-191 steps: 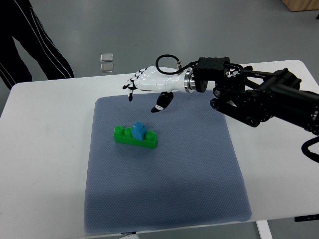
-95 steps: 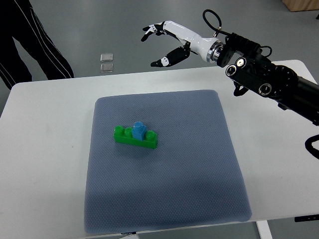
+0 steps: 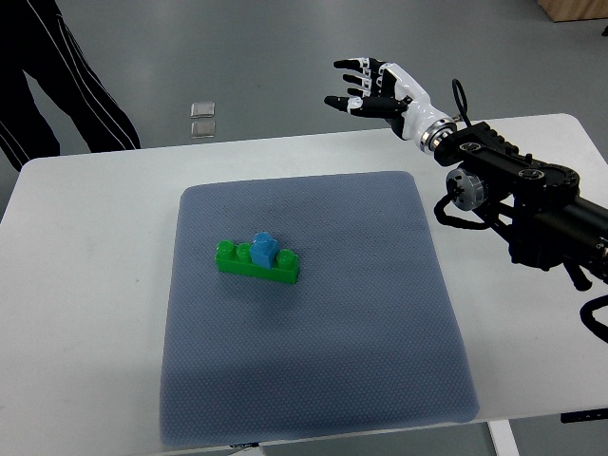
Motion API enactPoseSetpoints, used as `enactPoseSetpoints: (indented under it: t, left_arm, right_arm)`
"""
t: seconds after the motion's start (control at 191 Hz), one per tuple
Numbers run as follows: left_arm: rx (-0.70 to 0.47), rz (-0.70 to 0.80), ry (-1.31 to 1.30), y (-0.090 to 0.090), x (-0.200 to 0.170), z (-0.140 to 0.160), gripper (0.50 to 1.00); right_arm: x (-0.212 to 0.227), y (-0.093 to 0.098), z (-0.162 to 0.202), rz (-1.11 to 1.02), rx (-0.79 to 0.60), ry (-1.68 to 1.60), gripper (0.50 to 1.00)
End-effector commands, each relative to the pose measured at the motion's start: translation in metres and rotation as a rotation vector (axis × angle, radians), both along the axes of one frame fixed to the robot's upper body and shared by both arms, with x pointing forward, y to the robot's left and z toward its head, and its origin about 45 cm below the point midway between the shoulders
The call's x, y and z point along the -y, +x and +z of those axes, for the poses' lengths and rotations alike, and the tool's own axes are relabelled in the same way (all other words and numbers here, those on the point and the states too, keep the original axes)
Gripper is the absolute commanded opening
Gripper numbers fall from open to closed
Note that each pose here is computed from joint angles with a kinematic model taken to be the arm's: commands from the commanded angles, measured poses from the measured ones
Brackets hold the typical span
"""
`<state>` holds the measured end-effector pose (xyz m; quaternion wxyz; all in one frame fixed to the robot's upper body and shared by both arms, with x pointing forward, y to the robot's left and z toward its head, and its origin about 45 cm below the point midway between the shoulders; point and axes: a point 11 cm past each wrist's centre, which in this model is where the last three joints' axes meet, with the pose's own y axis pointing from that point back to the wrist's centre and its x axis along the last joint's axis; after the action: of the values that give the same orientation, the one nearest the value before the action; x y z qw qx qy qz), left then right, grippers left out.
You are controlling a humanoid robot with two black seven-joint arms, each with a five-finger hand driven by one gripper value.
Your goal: Stack blue block on green block with right hand
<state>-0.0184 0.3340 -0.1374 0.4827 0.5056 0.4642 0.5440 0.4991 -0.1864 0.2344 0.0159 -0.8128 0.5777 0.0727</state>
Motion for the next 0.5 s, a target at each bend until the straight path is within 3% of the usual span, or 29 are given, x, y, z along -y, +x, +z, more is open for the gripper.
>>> enactPoseSetpoints:
  t: [0.0,0.493]
  left_arm:
    - [-0.001,-0.001,0.0,0.0,0.0,0.0,1.0]
    - [0.0,0.0,0.0,0.0,0.0,0.0,1.0]
  right_arm:
    - [0.007,0.0,-0.007,-0.075,-0.068,0.119,0.913]
    - [0.019,-0.003,-0.023,-0.238,-0.163,0.447,0.915]
